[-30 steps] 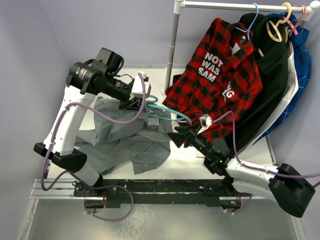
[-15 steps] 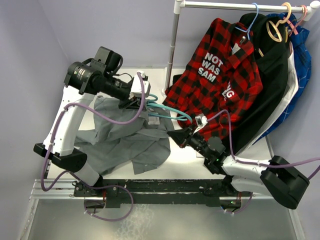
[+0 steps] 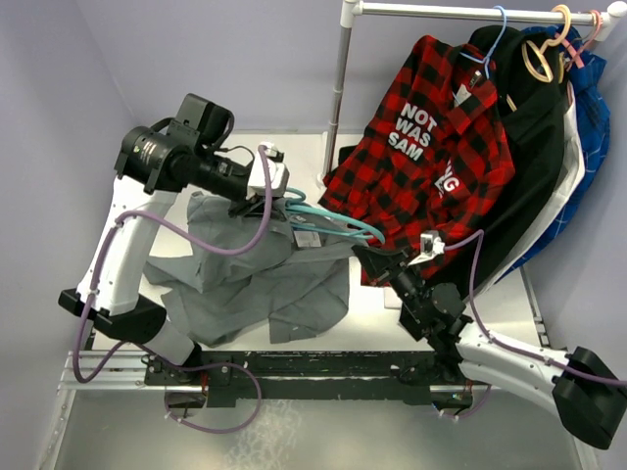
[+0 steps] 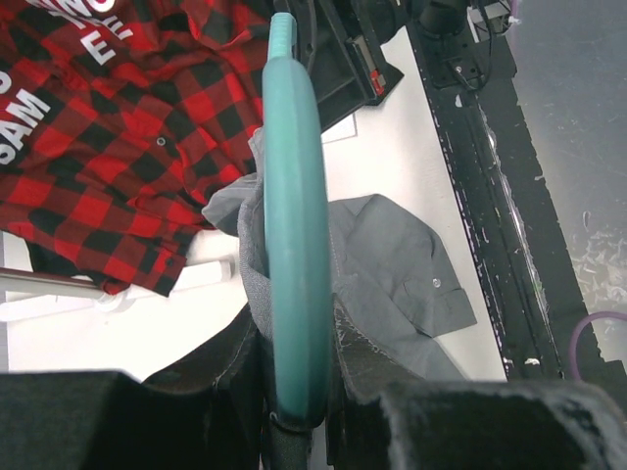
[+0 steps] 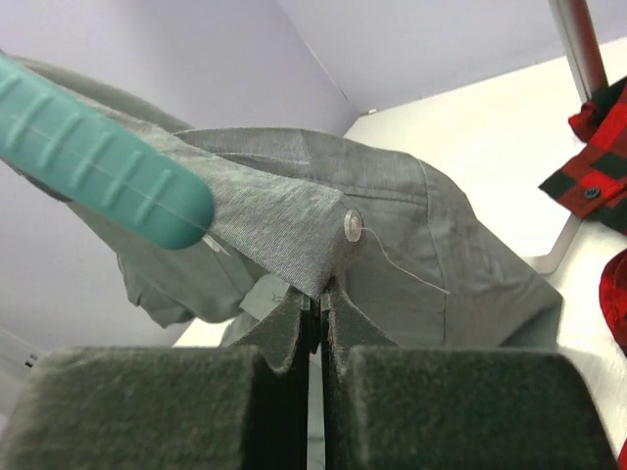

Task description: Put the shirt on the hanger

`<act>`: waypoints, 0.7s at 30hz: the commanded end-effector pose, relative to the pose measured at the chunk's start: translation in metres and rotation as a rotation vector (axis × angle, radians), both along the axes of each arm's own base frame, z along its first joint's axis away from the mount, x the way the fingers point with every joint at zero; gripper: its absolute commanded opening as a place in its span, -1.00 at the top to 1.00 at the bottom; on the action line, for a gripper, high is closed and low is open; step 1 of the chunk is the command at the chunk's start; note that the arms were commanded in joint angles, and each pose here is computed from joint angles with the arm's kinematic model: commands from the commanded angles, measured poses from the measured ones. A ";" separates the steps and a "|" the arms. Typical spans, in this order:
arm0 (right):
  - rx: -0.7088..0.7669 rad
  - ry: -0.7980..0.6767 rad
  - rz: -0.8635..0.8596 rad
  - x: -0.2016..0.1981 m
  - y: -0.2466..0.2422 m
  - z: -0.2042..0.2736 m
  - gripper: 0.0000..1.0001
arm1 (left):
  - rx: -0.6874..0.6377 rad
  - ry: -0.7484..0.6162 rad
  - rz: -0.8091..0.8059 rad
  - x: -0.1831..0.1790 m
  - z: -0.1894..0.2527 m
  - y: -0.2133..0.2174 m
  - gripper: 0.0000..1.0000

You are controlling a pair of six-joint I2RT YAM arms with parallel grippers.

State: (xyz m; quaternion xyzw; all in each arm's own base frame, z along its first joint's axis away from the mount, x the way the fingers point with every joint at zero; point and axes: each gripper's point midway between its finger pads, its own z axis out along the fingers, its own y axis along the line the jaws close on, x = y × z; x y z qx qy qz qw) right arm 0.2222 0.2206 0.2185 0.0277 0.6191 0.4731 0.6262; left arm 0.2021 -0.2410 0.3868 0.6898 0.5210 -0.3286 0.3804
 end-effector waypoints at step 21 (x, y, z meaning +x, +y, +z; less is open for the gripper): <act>-0.153 -0.008 -0.312 0.023 -0.060 0.008 1.00 | 0.069 -0.168 0.146 0.022 -0.018 0.022 1.00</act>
